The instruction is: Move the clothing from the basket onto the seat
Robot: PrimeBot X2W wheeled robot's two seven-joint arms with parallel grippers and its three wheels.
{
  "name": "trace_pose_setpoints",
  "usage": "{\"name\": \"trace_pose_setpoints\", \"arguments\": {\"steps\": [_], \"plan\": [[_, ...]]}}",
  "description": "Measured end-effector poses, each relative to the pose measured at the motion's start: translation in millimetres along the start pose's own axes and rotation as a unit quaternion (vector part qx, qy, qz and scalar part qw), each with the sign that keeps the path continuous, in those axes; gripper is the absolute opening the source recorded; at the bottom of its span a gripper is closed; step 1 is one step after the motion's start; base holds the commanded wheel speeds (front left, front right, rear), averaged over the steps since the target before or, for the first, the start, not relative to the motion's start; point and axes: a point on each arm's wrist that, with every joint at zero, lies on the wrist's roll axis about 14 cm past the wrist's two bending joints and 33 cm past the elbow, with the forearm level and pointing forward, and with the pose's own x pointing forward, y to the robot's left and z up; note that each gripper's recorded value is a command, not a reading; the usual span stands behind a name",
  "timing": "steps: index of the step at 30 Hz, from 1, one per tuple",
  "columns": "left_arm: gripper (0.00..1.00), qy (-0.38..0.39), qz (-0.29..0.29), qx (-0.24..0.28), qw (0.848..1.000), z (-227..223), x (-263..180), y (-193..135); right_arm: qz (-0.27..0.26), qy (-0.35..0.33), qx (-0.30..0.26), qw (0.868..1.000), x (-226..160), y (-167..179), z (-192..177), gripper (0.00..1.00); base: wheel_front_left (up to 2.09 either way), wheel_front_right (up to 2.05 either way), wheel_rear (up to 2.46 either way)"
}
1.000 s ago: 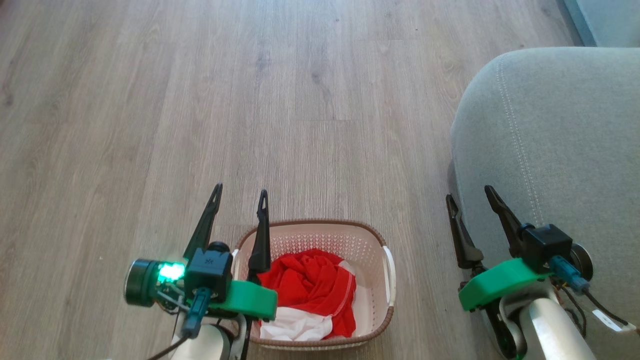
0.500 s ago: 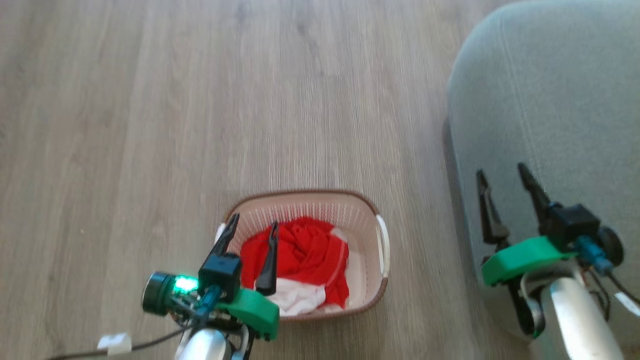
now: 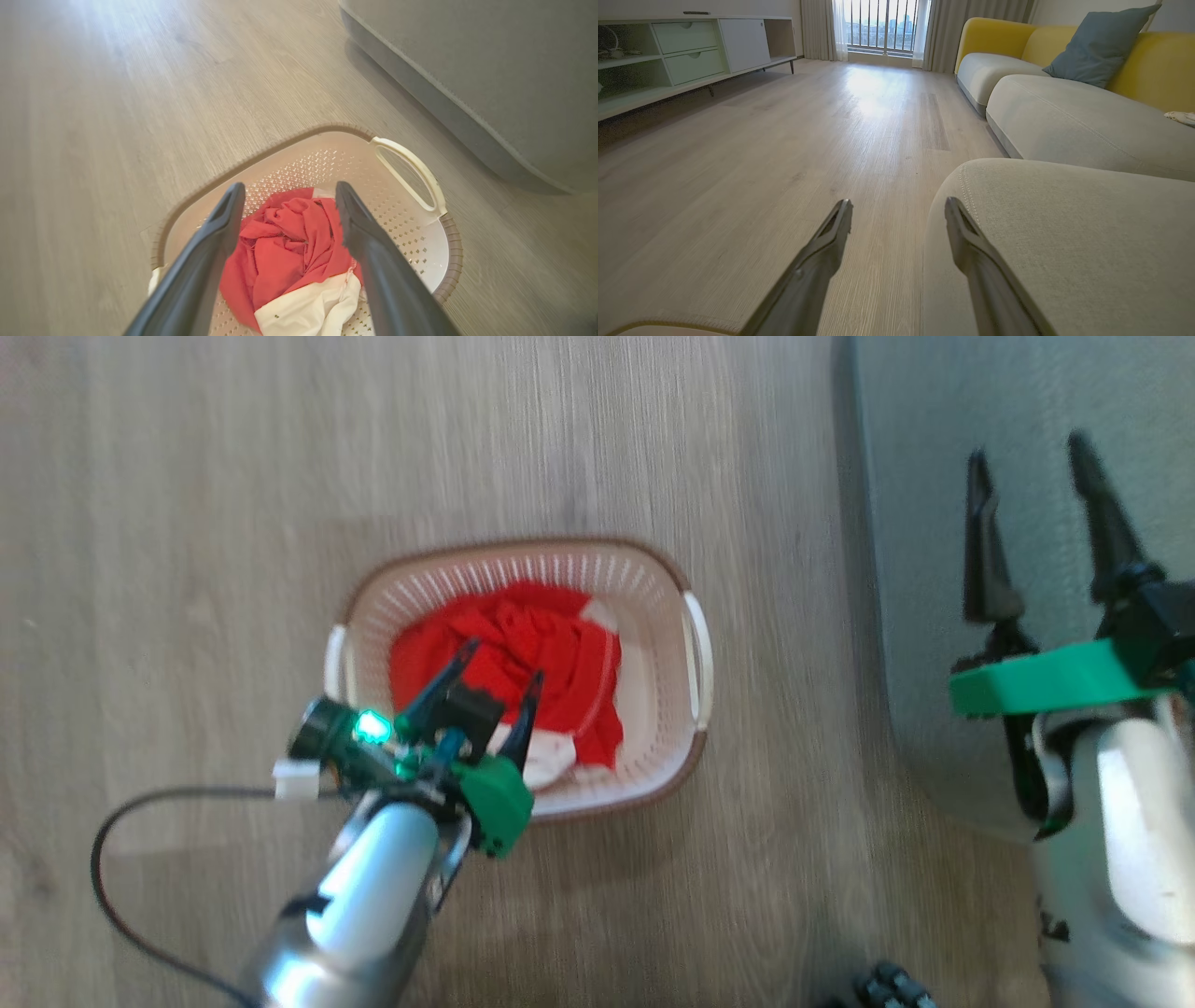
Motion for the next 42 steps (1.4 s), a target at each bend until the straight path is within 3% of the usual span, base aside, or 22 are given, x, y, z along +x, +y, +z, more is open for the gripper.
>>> {"name": "trace_pose_setpoints", "arguments": {"steps": [8, 15, 30, 42], "plan": [[1.0, 0.062, -0.062, 0.019, 0.996, -53.2, 48.0, -14.4, 0.02, 0.022, -0.021, 0.999, 19.0, 7.7, -39.9, 1.0, 0.0, 0.0, 0.0], [1.0, 0.143, -0.116, 0.014, 0.983, -122.1, 69.9, -31.3, 0.048, 0.053, -0.038, 0.997, 26.9, 18.9, -81.7, 1.0, 0.0, 0.0, 0.0], [1.0, 0.249, -0.125, 0.011, 0.96, -205.5, 95.5, -39.6, 0.052, 0.1, -0.048, 0.992, 17.0, 16.6, -125.2, 1.0, 0.0, 0.0, 0.0], [1.0, 0.305, -0.104, -0.007, 0.947, -221.9, 108.3, -39.8, 0.059, 0.105, -0.049, 0.992, 13.3, 20.3, -128.5, 1.0, 0.0, 0.0, 0.0]]}}
